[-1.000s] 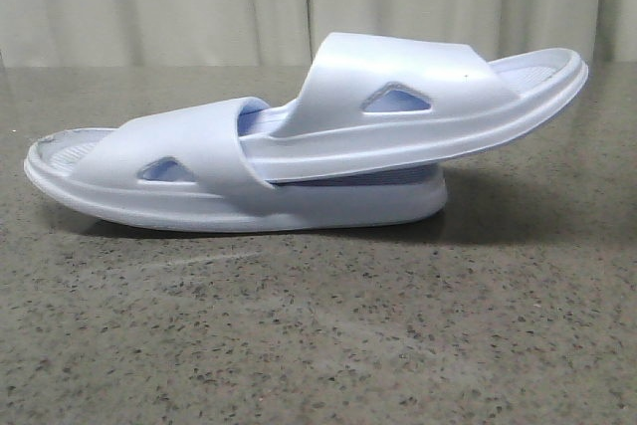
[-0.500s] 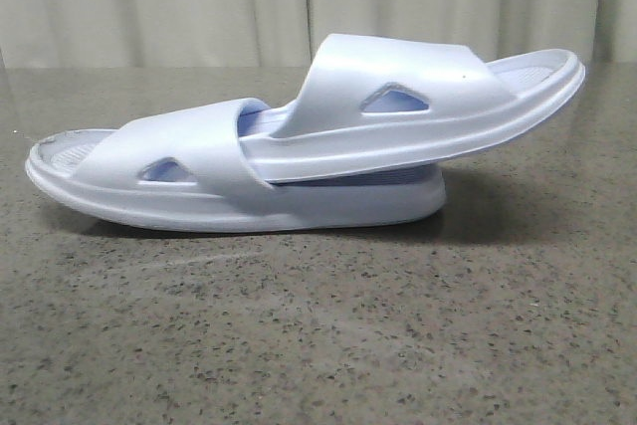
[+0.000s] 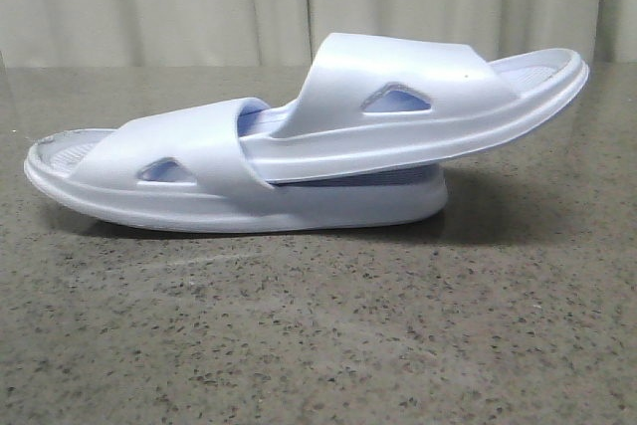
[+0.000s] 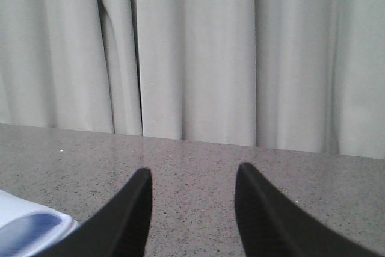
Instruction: Insert blue slippers together front up
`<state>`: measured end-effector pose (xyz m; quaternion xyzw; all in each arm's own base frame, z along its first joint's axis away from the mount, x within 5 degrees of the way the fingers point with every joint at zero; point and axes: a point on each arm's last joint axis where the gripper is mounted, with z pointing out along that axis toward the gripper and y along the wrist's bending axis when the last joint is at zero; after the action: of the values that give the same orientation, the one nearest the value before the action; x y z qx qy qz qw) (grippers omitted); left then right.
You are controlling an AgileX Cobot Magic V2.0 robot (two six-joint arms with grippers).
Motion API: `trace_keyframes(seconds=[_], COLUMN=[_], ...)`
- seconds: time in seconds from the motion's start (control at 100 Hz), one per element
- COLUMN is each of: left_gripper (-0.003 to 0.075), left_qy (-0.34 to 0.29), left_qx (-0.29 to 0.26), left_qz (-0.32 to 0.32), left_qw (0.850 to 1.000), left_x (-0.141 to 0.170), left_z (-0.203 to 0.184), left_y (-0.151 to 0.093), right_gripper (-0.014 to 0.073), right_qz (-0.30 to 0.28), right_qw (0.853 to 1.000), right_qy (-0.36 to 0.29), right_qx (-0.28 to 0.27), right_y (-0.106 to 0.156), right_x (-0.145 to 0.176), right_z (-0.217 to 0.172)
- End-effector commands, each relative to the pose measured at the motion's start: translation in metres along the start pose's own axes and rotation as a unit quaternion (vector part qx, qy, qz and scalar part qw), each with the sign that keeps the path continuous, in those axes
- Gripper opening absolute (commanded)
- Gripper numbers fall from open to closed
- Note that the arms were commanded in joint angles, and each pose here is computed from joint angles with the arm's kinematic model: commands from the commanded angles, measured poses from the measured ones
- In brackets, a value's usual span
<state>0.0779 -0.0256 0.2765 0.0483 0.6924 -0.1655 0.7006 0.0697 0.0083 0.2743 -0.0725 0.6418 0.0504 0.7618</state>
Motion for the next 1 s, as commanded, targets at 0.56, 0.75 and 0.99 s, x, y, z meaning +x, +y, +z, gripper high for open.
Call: trace_keyframes(seconds=[0.56, 0.75, 0.99], left_gripper=[0.0016, 0.0016, 0.0016], left_qy=[-0.009, -0.009, -0.009], left_qx=[0.006, 0.006, 0.006], left_qz=[-0.008, -0.008, -0.008], left_qw=[1.0, 1.0, 1.0], left_x=[-0.0087, -0.0087, -0.0087], left_z=[0.0008, 0.0008, 0.0008], left_y=[-0.0022, -0.0022, -0.0022], right_gripper=[-0.0107, -0.0107, -0.0107], right_qz=[-0.01, -0.01, -0.01], right_qw=[0.999, 1.0, 1.0], right_qy=[-0.018, -0.018, -0.018], right_qx=[0.025, 0.024, 0.024], right_y=[-0.0048, -0.0047, -0.0047], right_x=[-0.0096, -0.0095, -0.0095], right_z=[0.0006, 0.0007, 0.0007])
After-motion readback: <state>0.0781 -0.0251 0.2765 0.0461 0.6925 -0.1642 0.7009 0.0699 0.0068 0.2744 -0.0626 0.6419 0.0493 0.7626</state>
